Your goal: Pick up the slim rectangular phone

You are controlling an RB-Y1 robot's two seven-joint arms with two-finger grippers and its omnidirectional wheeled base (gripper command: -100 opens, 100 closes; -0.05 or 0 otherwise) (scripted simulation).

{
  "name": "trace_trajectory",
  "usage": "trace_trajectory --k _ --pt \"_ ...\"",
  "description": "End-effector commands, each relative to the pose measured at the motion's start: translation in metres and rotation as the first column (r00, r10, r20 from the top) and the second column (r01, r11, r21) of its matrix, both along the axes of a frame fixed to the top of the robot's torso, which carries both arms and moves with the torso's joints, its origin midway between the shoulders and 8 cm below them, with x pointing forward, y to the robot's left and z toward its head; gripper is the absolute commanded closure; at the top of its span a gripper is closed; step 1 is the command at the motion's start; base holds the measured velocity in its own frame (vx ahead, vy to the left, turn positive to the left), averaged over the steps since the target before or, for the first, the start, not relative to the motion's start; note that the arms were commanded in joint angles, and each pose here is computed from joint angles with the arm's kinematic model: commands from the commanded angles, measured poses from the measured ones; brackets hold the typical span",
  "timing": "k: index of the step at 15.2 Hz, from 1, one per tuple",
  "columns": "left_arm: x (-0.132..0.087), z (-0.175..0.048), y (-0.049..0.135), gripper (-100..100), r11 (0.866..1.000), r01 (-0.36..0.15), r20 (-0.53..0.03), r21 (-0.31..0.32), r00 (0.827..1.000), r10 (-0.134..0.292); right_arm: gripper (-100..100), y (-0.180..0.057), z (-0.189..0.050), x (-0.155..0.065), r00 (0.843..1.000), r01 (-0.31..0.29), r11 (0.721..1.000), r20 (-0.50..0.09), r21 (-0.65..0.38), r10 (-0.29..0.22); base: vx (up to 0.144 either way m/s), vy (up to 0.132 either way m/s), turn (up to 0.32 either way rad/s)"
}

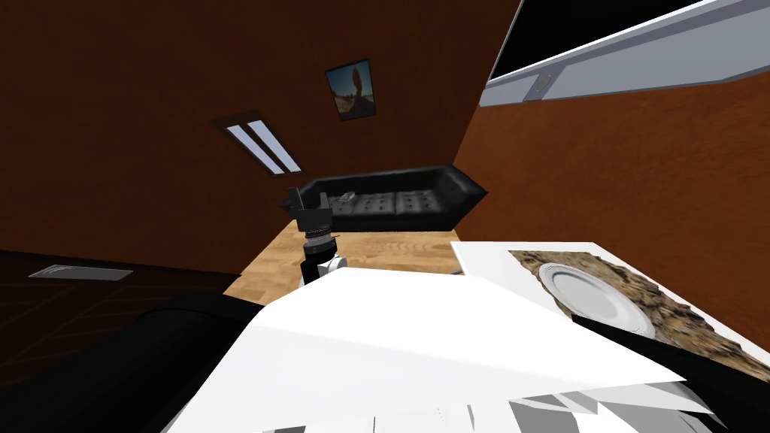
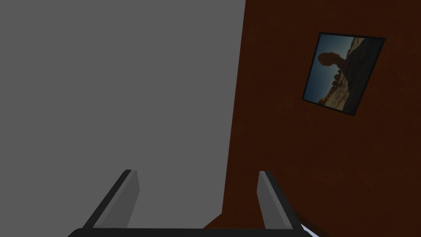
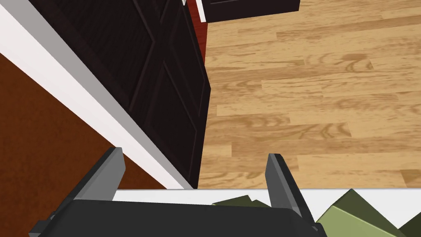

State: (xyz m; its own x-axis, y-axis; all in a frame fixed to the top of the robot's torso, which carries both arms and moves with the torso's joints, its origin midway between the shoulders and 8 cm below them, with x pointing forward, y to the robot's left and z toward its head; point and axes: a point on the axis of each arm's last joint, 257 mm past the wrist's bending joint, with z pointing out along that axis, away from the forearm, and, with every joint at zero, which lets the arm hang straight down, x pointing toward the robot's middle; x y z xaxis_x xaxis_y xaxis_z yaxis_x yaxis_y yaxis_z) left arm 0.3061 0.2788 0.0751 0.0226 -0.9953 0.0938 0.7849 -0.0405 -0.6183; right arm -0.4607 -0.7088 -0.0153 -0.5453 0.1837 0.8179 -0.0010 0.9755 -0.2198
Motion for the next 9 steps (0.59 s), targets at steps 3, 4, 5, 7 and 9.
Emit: trace_trajectory --k 3,4,5,7,9 --pt "0.0 0.0 0.0 0 1.0 0.0 0.0 0.0 1.0 0.0 -100 0.001 0.0 0.006 0.999 0.017 1.0 0.042 -0.02 -0.016 -0.13 0.027 0.074" --pt "0.0 0.0 0.0 0 1.0 0.0 0.0 0.0 1.0 0.0 -100 0.003 0.001 0.008 0.998 0.022 1.0 0.052 -0.012 -0.022 -0.163 0.026 0.072" --pt "0.0 0.0 0.0 0 1.0 0.0 0.0 0.0 1.0 0.0 -100 0.001 -0.002 0.01 0.997 0.024 0.999 0.068 -0.027 -0.023 -0.171 0.02 0.067" --pt "0.0 0.0 0.0 0 1.0 0.0 0.0 0.0 1.0 0.0 -100 0.002 -0.004 0.014 0.995 0.031 0.999 0.092 -0.028 -0.028 -0.127 0.009 0.045" --pt "0.0 0.0 0.0 0 1.0 0.0 0.0 0.0 1.0 0.0 -100 0.003 -0.007 0.019 0.992 0.036 0.999 0.121 -0.029 -0.032 -0.135 0.013 0.076"
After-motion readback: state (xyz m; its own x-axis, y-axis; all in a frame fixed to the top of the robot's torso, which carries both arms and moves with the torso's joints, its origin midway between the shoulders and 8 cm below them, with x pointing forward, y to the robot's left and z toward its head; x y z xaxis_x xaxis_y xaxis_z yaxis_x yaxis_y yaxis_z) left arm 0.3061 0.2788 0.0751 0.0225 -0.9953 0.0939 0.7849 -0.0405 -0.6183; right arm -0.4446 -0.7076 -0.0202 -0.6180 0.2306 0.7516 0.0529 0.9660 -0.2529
